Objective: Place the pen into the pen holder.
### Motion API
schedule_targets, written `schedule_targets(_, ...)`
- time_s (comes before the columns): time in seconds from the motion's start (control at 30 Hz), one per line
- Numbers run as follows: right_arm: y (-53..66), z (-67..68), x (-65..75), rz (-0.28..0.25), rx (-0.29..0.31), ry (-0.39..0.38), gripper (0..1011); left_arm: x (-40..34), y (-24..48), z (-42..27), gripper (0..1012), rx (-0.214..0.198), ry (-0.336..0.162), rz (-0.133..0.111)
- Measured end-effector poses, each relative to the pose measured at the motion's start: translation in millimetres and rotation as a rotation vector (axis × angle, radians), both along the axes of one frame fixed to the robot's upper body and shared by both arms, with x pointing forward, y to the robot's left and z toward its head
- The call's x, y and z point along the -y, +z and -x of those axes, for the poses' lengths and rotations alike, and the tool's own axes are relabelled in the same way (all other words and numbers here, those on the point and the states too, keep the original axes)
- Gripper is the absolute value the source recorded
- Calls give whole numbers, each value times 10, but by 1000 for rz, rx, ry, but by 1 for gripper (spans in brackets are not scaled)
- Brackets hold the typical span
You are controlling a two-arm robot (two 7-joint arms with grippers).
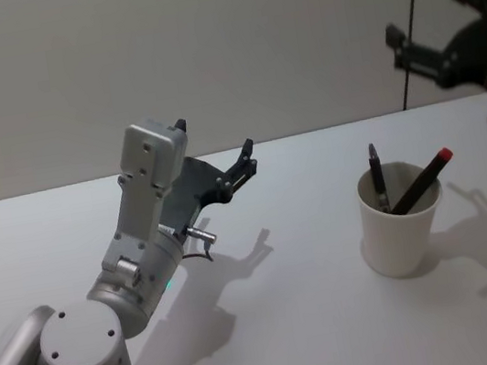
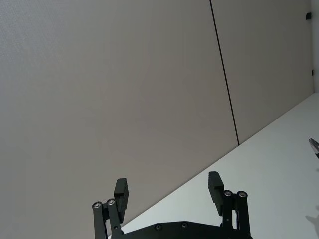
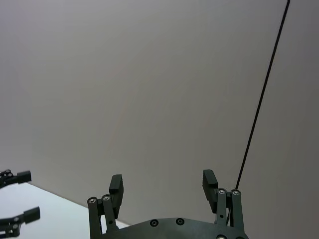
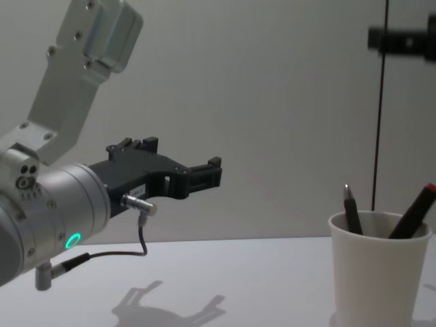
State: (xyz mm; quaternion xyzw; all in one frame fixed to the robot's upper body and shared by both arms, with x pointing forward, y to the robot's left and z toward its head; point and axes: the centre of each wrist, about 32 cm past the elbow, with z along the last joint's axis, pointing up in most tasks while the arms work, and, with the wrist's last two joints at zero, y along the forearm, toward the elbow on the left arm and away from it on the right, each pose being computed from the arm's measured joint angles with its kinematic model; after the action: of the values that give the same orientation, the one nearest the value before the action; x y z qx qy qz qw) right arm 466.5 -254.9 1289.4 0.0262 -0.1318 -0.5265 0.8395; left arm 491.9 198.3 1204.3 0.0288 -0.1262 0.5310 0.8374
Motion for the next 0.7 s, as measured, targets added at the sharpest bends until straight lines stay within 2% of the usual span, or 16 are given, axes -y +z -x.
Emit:
schedule_targets(0.07,-73,5,-8,-7,-12,-8,1001,0,0,0,1001,0,0,0)
schedule_targets(0.17,-272,30,-35,-28,-45,-30,1001,0,-1,0,1001,0,0,0)
schedule_targets(0.23,-312,37,-41,-32,-51,-34,1001,0,0,0,1001,0,0,0)
schedule_targets(0.3,-468,67,-65,-47,-78,-51,1001,0,0,-1,1001,0,0,0)
schedule_targets(0.37,-550,87,-82,-55,-93,-60,1002,0,1,-1,1001,0,0,0)
schedule_targets(0.47,-744,139,-119,-72,-126,-81,1001,0,1,-1,1001,0,0,0)
schedule_targets(0.5,-744,139,-119,-72,-126,-81,1001,-1,1,-1,1001,0,0,0)
schedule_targets(0.6,-888,186,-148,-84,-152,-97,1001,-1,1,-1,1001,0,0,0)
schedule_targets(0.7,-950,208,-161,-89,-163,-103,1001,-1,1,-1,1001,0,0,0)
